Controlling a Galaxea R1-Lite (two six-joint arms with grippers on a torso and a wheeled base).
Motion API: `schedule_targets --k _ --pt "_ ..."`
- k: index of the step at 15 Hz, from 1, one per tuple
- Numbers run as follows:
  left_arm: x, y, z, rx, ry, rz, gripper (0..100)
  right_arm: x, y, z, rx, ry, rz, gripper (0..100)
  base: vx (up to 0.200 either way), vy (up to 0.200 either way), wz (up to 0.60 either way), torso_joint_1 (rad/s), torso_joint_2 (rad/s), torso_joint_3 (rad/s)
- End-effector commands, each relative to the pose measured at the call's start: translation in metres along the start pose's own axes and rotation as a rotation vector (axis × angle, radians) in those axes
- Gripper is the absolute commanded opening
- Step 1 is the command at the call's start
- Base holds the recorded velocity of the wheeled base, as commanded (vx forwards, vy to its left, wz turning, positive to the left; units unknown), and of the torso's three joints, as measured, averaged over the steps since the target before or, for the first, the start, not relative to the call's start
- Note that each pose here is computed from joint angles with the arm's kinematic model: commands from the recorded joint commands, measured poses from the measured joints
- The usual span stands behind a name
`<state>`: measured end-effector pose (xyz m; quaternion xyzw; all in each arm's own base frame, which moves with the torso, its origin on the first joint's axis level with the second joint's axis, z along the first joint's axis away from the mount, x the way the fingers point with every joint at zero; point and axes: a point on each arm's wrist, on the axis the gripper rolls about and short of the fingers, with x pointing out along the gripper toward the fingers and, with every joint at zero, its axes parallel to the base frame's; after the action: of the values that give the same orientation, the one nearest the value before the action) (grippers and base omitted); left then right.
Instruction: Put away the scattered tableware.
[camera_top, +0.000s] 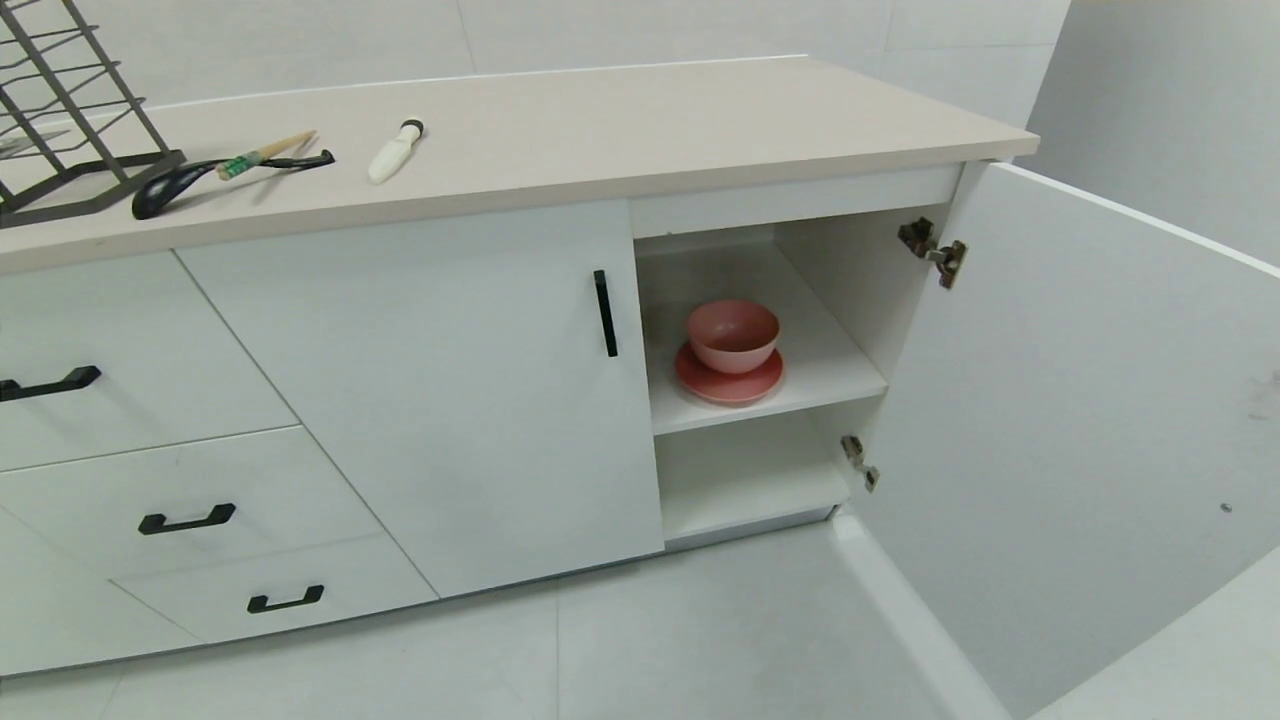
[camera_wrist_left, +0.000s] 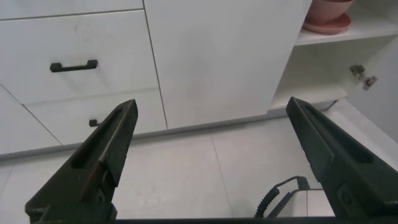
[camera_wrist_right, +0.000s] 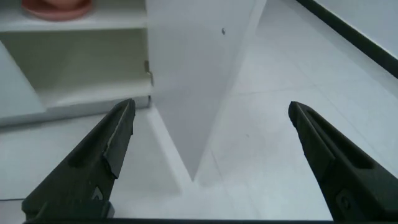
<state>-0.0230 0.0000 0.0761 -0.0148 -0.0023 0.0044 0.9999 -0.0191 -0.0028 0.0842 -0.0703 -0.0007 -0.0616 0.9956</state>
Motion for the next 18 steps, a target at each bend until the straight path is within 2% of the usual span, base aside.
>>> schedule_targets --k 1,4,5,6,7,8,9,10,14,16,18 --pt "0.0001 0.0000 0.0000 -0.003 0.001 0.000 100 -0.0044 0.0005 -0.0018 0.020 -0.054 0.022 100 0.000 0.000 0.00 0.000 0.00 0.000" --pt "0.0001 0.0001 0.0001 -0.004 0.000 0.002 100 -0.0044 0.0007 -0.0019 0.039 -0.054 0.030 100 0.000 0.000 0.00 0.000 0.00 0.000" --pt "0.0001 0.0000 0.0000 -0.001 0.001 0.000 100 -0.0042 0.0009 -0.0026 0.097 -0.048 0.035 100 -0.200 -0.200 0.00 0.007 0.01 0.007" --pt "0.0000 0.0000 0.0004 0.000 0.000 0.000 100 -0.0041 0.0014 -0.0031 0.156 -0.046 0.056 100 -0.200 -0.200 0.00 0.002 0.00 -0.002" --pt "0.0001 0.0000 0.0000 -0.001 0.001 0.000 100 -0.0043 0.0033 -0.0048 0.175 -0.028 0.129 100 -0.200 -0.200 0.00 0.002 0.00 0.007" --pt "0.0001 0.0000 0.0000 -0.003 0.001 0.000 100 -0.0044 0.0040 -0.0050 0.159 -0.027 0.158 100 -0.200 -0.200 0.00 0.012 0.00 0.002" --pt "0.0001 0.0000 0.0000 -0.003 0.001 0.000 100 -0.0047 0.0056 -0.0064 0.045 -0.029 0.225 100 -0.200 -0.200 0.00 0.007 0.00 0.002" --pt "0.0001 0.0000 0.0001 -0.004 0.000 0.000 100 -0.0048 0.0061 -0.0071 0.033 -0.025 0.244 100 -0.200 -0.200 0.00 0.012 0.01 -0.007" --pt "0.0001 0.0001 0.0000 -0.004 0.001 0.002 100 -0.0045 0.0051 -0.0073 0.068 -0.015 0.194 100 0.000 0.000 0.00 0.000 0.00 0.000" --pt "0.0001 0.0001 0.0000 -0.003 0.001 0.003 100 -0.0044 0.0047 -0.0075 0.124 -0.007 0.175 100 0.000 0.000 0.00 0.000 0.00 0.000" --pt "0.0001 0.0001 0.0000 0.000 0.001 0.003 100 -0.0044 0.0046 -0.0075 0.127 -0.006 0.170 100 0.000 -0.200 0.00 0.002 0.00 -0.005"
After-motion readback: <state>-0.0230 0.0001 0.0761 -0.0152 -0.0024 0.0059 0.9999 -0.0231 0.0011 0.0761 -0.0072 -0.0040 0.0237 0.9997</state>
